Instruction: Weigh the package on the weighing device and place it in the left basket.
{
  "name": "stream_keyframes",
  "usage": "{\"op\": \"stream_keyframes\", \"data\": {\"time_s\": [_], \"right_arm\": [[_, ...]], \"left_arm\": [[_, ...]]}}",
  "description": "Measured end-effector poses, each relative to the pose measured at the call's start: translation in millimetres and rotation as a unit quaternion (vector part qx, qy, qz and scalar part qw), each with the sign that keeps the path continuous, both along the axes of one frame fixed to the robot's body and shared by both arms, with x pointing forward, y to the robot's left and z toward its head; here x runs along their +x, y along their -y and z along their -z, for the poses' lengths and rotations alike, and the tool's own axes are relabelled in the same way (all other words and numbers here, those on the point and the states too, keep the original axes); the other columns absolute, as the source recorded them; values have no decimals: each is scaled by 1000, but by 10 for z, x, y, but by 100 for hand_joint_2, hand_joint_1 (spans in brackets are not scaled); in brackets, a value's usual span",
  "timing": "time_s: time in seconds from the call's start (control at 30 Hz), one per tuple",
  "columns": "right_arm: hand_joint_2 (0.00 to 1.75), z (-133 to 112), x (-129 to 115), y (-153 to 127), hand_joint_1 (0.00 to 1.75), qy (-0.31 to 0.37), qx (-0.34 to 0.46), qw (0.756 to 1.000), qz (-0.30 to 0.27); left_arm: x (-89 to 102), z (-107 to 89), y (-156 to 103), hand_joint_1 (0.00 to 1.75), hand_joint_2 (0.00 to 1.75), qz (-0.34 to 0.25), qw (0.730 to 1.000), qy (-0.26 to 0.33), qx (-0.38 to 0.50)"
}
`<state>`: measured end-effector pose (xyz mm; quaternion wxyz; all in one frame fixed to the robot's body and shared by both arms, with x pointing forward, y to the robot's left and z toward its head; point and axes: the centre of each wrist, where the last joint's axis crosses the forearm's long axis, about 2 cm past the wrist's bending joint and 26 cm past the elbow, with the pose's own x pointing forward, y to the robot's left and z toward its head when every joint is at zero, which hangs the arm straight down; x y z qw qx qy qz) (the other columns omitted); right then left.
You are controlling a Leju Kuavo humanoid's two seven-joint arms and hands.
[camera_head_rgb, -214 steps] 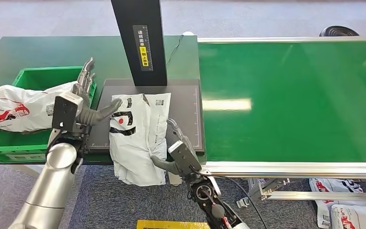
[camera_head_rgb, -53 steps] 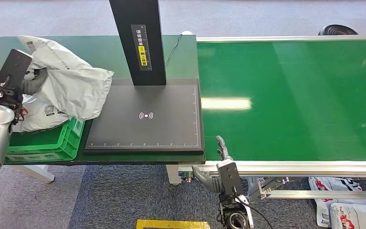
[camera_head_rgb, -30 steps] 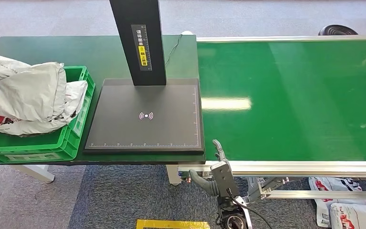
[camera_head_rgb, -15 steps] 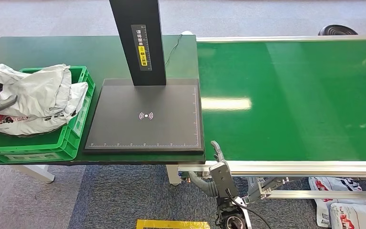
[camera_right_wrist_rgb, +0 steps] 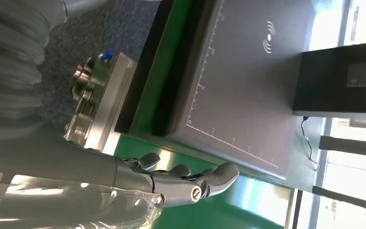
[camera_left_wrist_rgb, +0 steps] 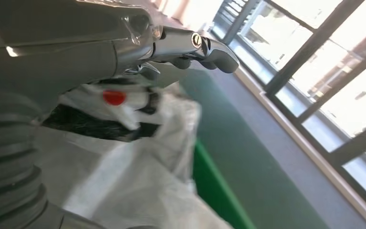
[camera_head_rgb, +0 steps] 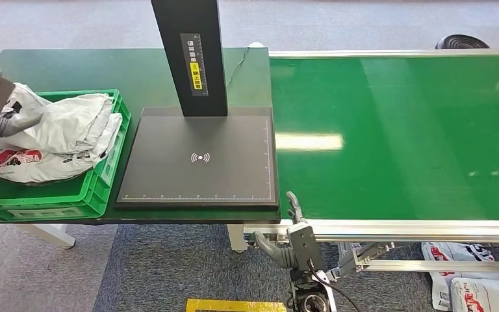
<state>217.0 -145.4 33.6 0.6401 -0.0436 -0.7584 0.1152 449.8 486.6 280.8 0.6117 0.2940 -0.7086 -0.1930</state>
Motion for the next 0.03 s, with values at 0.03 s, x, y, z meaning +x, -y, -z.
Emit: {"op": "stream_keyframes", "data": {"time_s": [0.03], "right_arm": [[175,2,-1,-12,0,0,3,1000,1]], "left_arm": [[29,-71,29,0,175,4,1000,3,2]]}}
